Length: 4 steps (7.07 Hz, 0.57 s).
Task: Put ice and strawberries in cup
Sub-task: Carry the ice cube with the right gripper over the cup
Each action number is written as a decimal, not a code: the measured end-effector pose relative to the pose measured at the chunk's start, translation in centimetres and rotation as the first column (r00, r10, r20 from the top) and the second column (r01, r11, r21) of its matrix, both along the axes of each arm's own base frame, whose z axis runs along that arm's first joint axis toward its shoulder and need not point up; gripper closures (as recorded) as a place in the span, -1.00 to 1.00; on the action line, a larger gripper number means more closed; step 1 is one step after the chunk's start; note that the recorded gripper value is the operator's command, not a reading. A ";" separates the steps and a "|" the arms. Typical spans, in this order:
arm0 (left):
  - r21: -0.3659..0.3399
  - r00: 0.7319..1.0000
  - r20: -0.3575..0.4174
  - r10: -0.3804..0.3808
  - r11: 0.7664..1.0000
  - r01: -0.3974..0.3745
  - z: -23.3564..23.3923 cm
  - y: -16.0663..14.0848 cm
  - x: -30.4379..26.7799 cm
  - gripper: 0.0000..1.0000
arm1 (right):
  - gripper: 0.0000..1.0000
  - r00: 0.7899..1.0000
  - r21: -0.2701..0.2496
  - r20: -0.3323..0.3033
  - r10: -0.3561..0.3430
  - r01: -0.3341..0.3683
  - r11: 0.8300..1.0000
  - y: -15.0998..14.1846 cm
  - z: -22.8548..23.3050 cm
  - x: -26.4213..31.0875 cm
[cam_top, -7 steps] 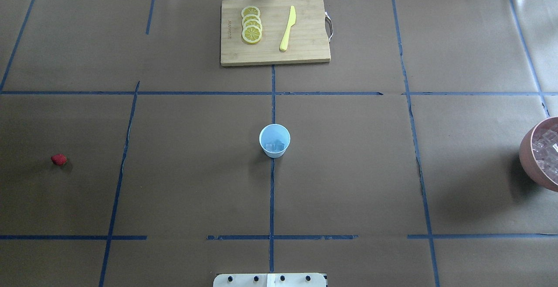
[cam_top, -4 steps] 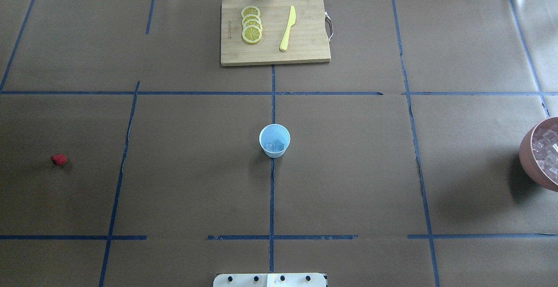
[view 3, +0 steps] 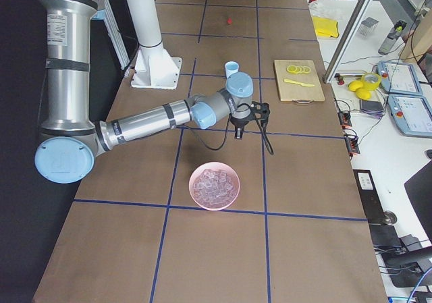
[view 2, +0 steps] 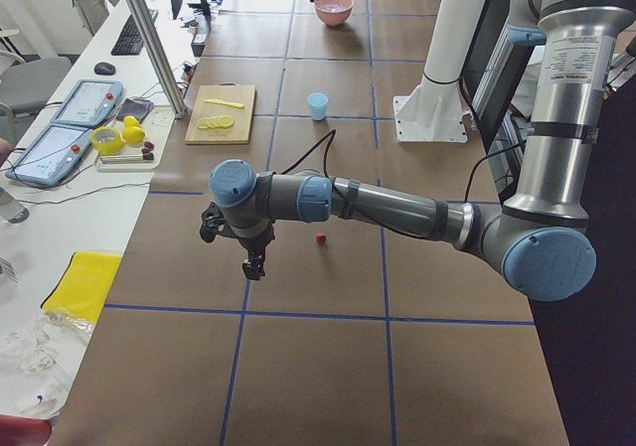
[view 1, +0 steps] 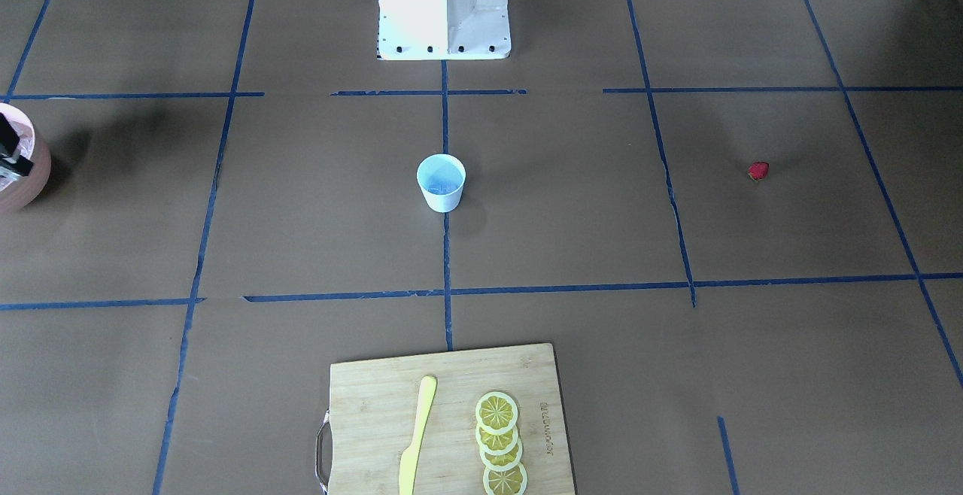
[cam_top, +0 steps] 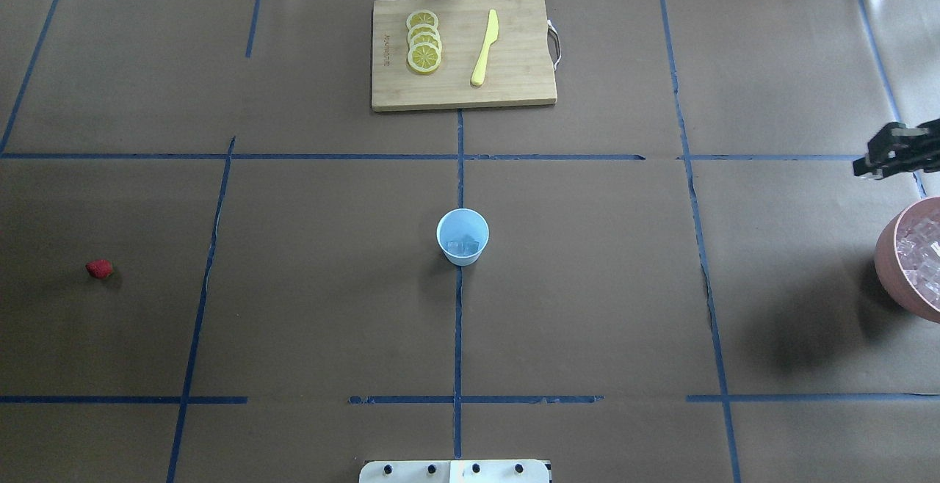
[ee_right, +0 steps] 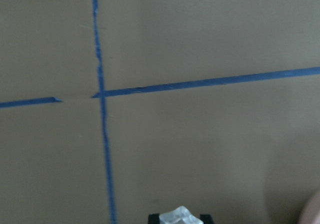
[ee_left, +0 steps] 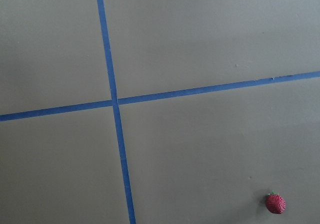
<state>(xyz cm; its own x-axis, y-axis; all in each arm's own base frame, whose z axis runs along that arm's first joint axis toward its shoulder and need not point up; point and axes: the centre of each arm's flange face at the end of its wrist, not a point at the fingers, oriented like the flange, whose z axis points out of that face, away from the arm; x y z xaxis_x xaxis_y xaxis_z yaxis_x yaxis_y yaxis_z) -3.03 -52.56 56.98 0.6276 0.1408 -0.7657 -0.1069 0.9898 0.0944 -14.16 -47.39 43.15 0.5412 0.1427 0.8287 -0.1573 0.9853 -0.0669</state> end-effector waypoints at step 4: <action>-0.004 1.000 -0.019 0.000 1.000 0.000 0.0 0.5 0.1 -1.00 | 1.00 0.982 -0.219 0.128 0.141 -0.111 0.969 1.4 -19.1 -22.5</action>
